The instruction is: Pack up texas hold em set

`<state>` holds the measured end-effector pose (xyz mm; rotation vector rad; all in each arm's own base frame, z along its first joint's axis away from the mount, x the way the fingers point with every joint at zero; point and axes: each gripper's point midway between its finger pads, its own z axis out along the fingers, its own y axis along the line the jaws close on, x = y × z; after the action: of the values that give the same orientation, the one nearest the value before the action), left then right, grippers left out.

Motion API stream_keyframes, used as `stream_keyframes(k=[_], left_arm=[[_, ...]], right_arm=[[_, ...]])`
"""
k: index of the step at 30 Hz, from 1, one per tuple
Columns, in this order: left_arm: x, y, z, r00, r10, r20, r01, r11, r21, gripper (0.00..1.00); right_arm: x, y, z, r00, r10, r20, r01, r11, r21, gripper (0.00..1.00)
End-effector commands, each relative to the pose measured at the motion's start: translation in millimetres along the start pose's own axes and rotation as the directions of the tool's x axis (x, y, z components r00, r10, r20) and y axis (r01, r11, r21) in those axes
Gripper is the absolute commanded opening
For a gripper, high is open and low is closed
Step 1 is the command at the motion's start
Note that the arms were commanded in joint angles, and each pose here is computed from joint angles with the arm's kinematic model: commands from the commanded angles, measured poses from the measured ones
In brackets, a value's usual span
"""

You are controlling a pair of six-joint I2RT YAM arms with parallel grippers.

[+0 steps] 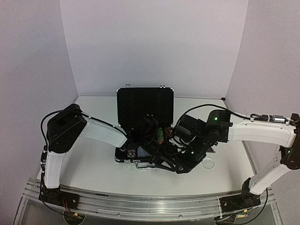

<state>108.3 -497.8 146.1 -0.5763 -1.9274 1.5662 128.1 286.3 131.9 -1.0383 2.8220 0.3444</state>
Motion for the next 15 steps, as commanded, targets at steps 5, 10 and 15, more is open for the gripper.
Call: stream_keyframes(k=[5,10,15], left_arm=[[4.4,-16.4,12.4,0.996,0.063,-0.067,-0.061,0.998,0.032,0.32],[4.8,-17.0,13.8,0.995,0.066,-0.075,-0.064,0.997,0.033,0.20],[5.1,-18.4,14.1,0.995,0.069,-0.078,-0.066,0.997,0.033,0.00]], right_arm=[[-10.5,6.1,-7.6,0.999,-0.035,0.033,0.036,0.999,-0.002,0.00],[-12.3,2.9,-9.3,0.998,-0.042,0.047,0.041,0.999,0.018,0.00],[-11.8,-0.2,-8.1,0.998,-0.041,0.048,0.039,0.999,0.035,0.00]])
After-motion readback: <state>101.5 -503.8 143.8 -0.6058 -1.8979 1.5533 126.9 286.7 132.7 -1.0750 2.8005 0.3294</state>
